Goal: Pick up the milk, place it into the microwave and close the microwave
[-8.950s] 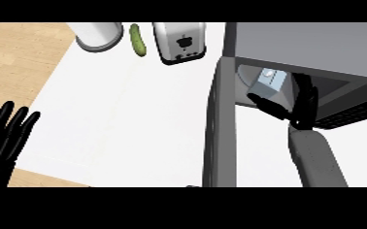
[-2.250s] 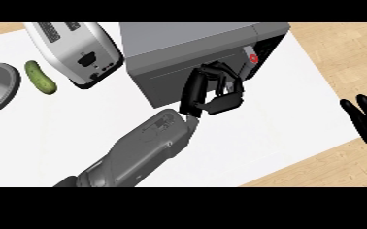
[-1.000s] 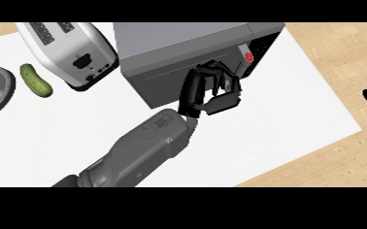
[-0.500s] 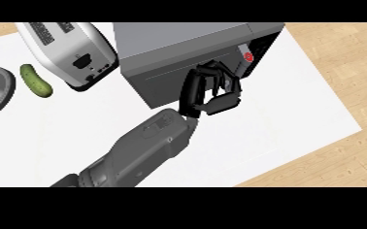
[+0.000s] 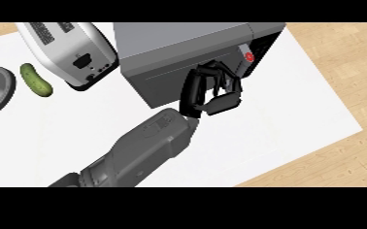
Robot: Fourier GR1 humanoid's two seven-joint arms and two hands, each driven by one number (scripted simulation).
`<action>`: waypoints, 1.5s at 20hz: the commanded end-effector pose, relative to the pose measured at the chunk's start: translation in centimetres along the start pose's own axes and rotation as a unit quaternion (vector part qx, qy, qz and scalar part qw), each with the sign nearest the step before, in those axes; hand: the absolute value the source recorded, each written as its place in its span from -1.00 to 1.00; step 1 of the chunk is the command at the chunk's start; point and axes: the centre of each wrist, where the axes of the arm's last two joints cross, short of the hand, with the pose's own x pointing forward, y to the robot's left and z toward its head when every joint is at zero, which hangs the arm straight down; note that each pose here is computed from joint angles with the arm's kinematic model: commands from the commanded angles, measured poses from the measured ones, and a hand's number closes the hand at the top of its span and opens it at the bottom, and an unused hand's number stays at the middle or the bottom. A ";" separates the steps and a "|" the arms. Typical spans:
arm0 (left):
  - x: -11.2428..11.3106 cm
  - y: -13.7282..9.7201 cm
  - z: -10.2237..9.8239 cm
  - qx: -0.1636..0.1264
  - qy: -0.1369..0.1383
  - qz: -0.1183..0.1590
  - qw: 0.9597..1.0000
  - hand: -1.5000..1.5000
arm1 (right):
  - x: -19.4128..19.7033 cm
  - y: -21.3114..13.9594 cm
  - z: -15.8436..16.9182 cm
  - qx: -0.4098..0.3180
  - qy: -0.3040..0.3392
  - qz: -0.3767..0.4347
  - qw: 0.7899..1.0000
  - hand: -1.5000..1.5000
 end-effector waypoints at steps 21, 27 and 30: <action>-1.2 1.5 -1.9 0.003 0.027 -0.083 0.996 1.00 | 1.5 -0.7 -1.0 0.056 -0.018 -0.035 0.998 -1.00; -2.1 2.3 -1.3 0.042 0.066 -0.098 0.992 1.00 | 1.9 -0.6 -1.1 0.074 -0.007 -0.039 0.996 -1.00; -2.7 2.9 -0.8 0.062 0.086 -0.105 0.989 1.00 | 2.3 -0.8 -0.7 0.063 -0.008 -0.035 0.997 -1.00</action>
